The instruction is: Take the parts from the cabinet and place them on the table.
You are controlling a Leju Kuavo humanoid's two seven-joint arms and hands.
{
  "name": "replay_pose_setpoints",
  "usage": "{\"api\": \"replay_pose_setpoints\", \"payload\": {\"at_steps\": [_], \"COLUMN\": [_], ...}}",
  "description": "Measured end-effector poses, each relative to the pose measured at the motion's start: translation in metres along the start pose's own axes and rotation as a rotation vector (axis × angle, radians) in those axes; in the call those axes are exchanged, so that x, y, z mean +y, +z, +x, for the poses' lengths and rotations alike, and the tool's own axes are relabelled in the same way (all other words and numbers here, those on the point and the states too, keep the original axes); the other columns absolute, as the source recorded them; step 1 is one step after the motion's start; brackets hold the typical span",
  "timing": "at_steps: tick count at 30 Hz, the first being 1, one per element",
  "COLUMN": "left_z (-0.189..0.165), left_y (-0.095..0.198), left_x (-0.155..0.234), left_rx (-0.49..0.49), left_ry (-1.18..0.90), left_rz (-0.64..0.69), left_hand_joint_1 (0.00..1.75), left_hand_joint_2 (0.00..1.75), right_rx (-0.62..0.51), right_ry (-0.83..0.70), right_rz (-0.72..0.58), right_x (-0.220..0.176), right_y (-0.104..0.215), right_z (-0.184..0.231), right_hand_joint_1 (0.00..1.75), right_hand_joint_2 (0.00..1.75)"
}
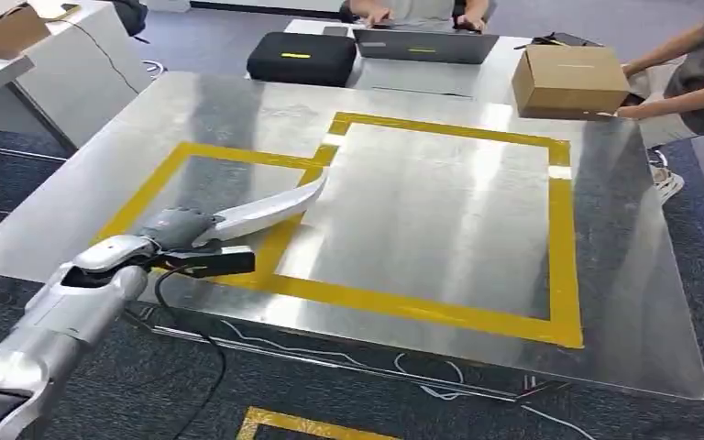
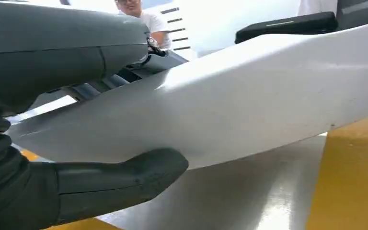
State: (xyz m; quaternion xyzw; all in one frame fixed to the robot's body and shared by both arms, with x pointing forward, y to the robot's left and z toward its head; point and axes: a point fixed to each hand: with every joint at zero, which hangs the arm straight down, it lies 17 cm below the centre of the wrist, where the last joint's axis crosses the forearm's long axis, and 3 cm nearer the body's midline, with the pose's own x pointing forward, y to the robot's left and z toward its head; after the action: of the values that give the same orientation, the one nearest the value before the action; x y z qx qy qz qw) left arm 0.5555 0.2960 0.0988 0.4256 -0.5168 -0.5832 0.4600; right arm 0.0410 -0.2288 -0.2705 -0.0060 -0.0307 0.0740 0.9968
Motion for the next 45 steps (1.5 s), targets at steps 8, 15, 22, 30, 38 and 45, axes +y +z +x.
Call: {"api": "replay_pose_setpoints", "payload": {"at_steps": [8, 15, 22, 30, 38, 45], "left_z": [-0.005, -0.009, -0.028, -0.037, -0.045, -0.049], "left_y": [0.0, 0.001, 0.004, 0.005, 0.001, -0.001], "left_x": [-0.002, -0.004, -0.008, -0.008, 0.006, 0.009], "left_rx": [0.033, 0.048, 0.095, 0.105, 0.112, 0.113], "left_ry": [-0.033, -0.055, -0.117, -0.139, -0.188, -0.198], "left_rz": [-0.015, -0.025, -0.053, -0.057, -0.05, -0.056], "left_hand_joint_1": [1.75, 1.75, 1.75, 1.75, 1.75, 0.0], "left_hand_joint_2": [1.75, 1.75, 1.75, 1.75, 1.75, 1.75], "right_rx": [-0.012, 0.0, 0.021, 0.027, 0.017, 0.015], "right_ry": [0.006, -0.005, -0.012, -0.008, 0.01, 0.015], "right_rz": [0.004, 0.004, -0.001, -0.002, -0.006, -0.001], "right_x": [0.0, 0.0, -0.001, -0.002, -0.003, -0.002], "right_y": [0.0, 0.0, 0.0, 0.0, 0.0, 0.0], "right_z": [0.002, -0.001, -0.006, -0.008, -0.006, -0.006], "right_hand_joint_1": [0.0, 0.0, 0.0, 0.0, 0.0, 0.0], "right_hand_joint_2": [0.0, 0.0, 0.0, 0.0, 0.0, 0.0]}}
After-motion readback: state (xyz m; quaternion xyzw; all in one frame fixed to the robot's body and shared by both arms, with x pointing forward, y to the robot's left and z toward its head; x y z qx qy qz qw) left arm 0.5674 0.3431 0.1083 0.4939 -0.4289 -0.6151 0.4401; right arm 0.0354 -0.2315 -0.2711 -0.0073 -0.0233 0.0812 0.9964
